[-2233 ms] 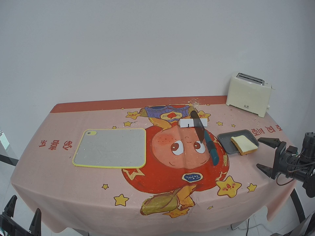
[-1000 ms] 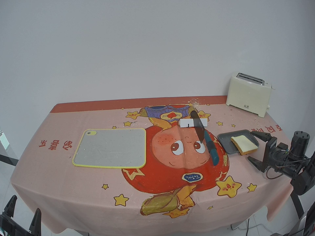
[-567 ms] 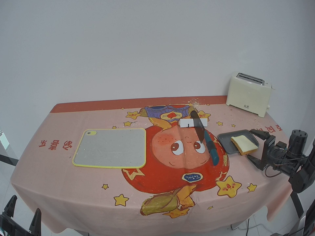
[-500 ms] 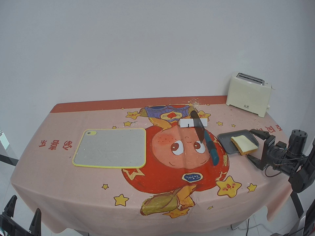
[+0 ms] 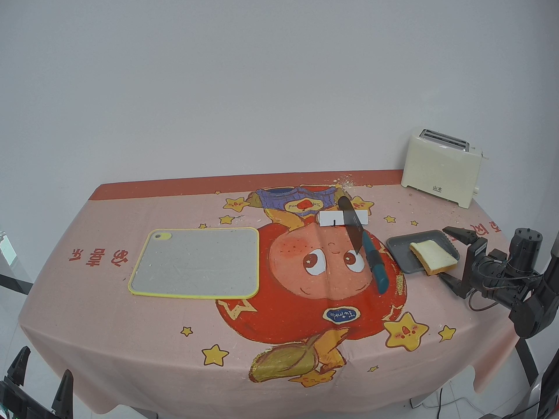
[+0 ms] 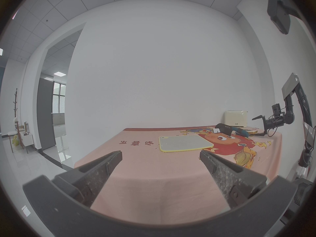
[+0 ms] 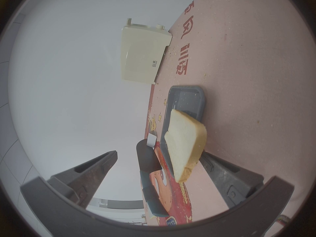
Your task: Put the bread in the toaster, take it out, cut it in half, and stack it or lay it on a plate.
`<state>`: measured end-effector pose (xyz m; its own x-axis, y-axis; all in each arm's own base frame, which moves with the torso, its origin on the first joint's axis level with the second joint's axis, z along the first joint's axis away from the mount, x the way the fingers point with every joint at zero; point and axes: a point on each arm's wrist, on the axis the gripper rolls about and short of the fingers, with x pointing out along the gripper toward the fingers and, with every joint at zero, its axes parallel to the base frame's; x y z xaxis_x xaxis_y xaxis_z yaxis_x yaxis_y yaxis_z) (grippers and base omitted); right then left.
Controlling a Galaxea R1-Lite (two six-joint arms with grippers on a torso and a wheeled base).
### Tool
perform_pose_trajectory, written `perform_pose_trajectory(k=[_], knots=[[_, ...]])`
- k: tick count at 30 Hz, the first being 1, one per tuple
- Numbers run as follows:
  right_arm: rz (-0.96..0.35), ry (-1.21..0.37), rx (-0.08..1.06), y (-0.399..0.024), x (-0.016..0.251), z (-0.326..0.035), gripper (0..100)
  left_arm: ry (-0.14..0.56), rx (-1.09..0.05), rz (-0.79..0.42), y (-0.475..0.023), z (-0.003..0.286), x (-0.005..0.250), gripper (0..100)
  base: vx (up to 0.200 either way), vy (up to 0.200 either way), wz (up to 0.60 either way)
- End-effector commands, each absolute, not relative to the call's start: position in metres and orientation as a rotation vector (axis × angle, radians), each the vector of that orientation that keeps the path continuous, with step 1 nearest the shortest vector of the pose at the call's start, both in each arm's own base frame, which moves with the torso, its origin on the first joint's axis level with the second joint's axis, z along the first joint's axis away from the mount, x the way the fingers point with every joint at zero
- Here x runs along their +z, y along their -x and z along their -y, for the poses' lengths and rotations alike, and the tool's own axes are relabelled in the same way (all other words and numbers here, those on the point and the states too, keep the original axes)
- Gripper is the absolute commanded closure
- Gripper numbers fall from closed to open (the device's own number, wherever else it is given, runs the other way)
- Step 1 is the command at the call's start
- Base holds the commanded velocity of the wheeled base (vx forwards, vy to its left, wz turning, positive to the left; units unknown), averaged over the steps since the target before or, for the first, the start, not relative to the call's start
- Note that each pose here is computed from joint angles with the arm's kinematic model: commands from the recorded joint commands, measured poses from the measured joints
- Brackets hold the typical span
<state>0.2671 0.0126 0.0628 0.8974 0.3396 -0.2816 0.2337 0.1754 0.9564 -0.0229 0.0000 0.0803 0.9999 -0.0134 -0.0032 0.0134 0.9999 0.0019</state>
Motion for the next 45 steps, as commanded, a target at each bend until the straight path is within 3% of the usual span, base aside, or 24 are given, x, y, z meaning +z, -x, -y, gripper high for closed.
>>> perform_pose_trajectory(k=[1, 7, 8, 27, 34, 45], knots=[[-0.495, -1.411, 0.075, -0.27, 0.061, -0.013, 0, -0.002, -0.014, -0.012, 0.022, 0.0, 0.075, 0, 0.0, 0.0, 0.0], [-0.502, -1.411, 0.07, -0.27, 0.058, -0.013, 0, -0.002, -0.014, -0.012, 0.022, 0.0, 0.075, 0, 0.0, 0.0, 0.0], [-0.502, -1.411, 0.07, -0.27, 0.058, -0.013, 100, -0.002, -0.014, -0.012, 0.022, 0.0, 0.075, 0, 0.0, 0.0, 0.0], [-0.521, -1.395, 0.053, -0.265, 0.054, -0.017, 100, -0.003, -0.014, -0.012, 0.022, 0.0, 0.075, 0, 0.0, 0.0, 0.0], [-0.412, -1.126, 0.093, -0.246, 0.058, -0.015, 100, -0.003, -0.014, -0.012, 0.022, 0.0, 0.075, 0, 0.0, 0.0, 0.0], [-0.245, -0.975, 0.212, -0.232, 0.098, -0.014, 100, -0.002, -0.014, -0.012, 0.022, 0.0, 0.075, 0, 0.0, 0.0, 0.0]])
